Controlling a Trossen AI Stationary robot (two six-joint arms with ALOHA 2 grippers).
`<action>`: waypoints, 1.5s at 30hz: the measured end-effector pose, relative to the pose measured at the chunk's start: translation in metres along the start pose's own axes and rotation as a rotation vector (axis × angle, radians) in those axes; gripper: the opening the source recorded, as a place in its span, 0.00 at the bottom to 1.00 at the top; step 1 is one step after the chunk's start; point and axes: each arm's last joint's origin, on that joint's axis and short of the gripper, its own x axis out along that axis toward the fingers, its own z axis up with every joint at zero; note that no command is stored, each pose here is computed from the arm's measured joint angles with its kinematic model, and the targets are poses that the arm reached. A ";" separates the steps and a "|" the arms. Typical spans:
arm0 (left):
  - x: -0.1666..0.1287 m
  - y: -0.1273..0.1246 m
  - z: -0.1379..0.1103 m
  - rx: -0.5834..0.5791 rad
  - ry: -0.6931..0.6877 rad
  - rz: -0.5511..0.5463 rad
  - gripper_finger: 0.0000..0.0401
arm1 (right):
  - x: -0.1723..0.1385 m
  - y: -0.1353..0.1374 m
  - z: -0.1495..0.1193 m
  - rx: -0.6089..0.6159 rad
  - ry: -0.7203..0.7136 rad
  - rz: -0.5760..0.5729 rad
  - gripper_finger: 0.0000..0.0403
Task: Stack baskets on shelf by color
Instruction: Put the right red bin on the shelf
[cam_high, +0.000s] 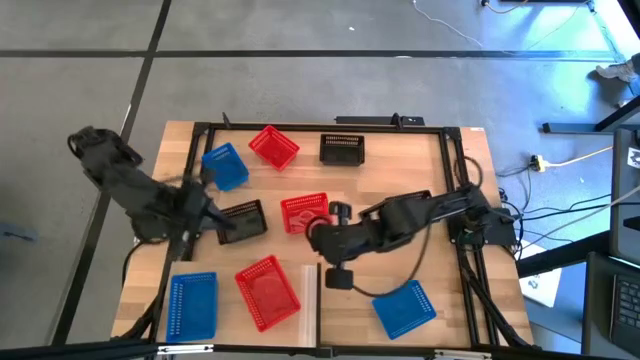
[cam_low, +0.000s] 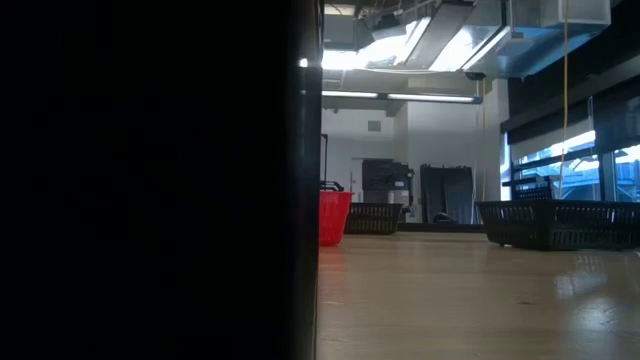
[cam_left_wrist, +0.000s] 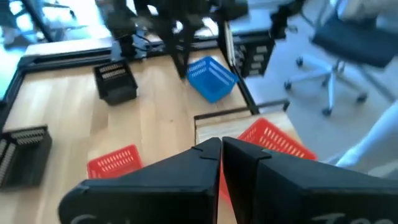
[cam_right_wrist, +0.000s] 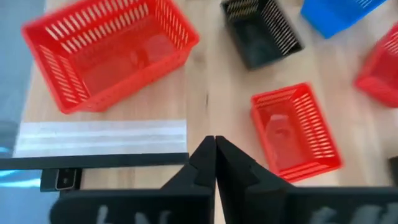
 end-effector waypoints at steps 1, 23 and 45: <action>-0.006 0.003 0.000 -0.026 -0.019 0.011 0.01 | 0.008 0.001 0.000 -0.002 0.016 0.011 0.01; -0.021 0.011 -0.003 -0.035 -0.029 0.019 0.03 | 0.098 0.010 0.007 -0.046 0.051 0.140 0.00; -0.021 0.011 -0.005 -0.026 -0.007 0.025 0.03 | 0.128 0.022 0.017 -0.041 -0.038 0.323 0.00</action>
